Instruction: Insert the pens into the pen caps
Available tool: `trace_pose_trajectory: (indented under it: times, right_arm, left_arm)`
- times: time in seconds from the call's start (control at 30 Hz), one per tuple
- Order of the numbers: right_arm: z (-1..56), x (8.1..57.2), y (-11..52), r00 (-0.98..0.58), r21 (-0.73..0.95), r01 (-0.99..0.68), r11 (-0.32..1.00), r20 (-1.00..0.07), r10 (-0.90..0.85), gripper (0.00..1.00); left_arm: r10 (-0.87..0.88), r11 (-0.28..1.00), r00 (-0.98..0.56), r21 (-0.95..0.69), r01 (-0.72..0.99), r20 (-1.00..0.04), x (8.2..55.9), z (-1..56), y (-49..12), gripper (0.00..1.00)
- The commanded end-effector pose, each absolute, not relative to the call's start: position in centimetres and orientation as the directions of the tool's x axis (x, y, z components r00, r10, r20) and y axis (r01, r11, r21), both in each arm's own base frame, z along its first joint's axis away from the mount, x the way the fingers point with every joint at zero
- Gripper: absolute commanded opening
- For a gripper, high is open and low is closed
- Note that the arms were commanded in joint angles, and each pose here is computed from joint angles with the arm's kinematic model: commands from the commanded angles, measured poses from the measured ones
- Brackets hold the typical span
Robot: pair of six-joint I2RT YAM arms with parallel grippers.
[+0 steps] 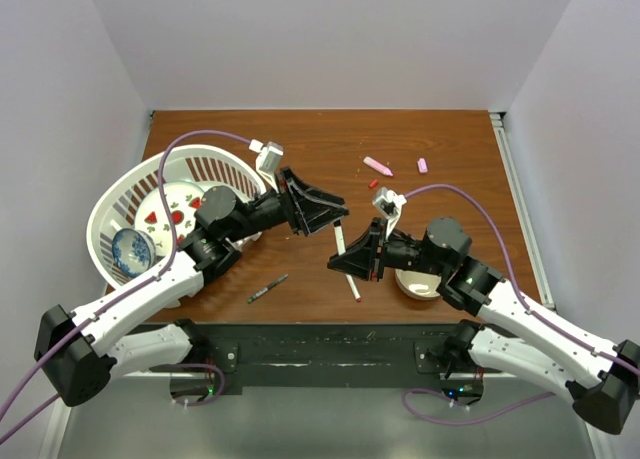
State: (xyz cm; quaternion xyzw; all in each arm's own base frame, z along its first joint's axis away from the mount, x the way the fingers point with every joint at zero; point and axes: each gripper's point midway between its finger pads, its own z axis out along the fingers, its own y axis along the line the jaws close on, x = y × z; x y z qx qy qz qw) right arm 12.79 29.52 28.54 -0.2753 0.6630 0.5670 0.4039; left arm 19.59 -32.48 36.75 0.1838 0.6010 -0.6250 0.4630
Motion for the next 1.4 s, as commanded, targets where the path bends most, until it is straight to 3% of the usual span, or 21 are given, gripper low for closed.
trace_pose_trajectory:
  times: [0.0, 0.07, 0.13, 0.33, 0.7, 0.93, 1.17, 1.37]
  right_arm:
    - [30.1, 12.5, 29.7, -0.502, 0.516, -0.841, 0.160, -0.856, 0.121, 0.00]
    - [30.2, 12.5, 29.7, -0.502, 0.516, -0.841, 0.160, -0.856, 0.124, 0.00]
    - [30.4, 12.8, 29.7, -0.499, 0.517, -0.838, 0.172, -0.855, 0.139, 0.00]
    - [36.2, 15.4, 29.3, -0.407, 0.478, -0.844, 0.244, -0.866, 0.291, 0.00]
    - [43.4, 16.8, 29.5, -0.202, 0.296, -0.911, 0.287, -0.928, 0.314, 0.00]
    - [47.1, 16.0, 31.1, -0.226, 0.299, -0.940, 0.165, -0.907, 0.356, 0.00]
    - [50.1, 15.1, 30.4, -0.177, 0.253, -0.959, 0.125, -0.884, 0.432, 0.00]
    - [50.2, 15.2, 30.2, -0.142, 0.221, -0.964, 0.150, -0.900, 0.413, 0.00]
  left_arm:
    - [-0.363, 0.101, -0.479, -0.545, 0.832, -0.799, 18.8, 38.4, -32.6, 0.47]
    - [-0.354, 0.088, -0.485, -0.545, 0.834, -0.800, 18.6, 38.2, -32.8, 0.30]
    - [-0.350, 0.041, -0.508, -0.555, 0.831, -0.787, 18.0, 38.2, -33.0, 0.00]
    - [-0.286, -0.090, -0.641, -0.646, 0.758, -0.713, 15.4, 36.0, -33.1, 0.00]
    - [-0.145, -0.006, -0.761, -0.768, 0.640, -0.633, 14.0, 31.3, -33.2, 0.00]
    - [-0.052, -0.177, -0.763, -0.746, 0.642, -0.644, 9.6, 31.8, -33.8, 0.00]
    - [0.002, -0.232, -0.761, -0.741, 0.631, -0.649, 6.7, 31.9, -32.2, 0.00]
    - [0.069, -0.150, -0.774, -0.773, 0.616, -0.630, 6.3, 30.7, -31.7, 0.00]
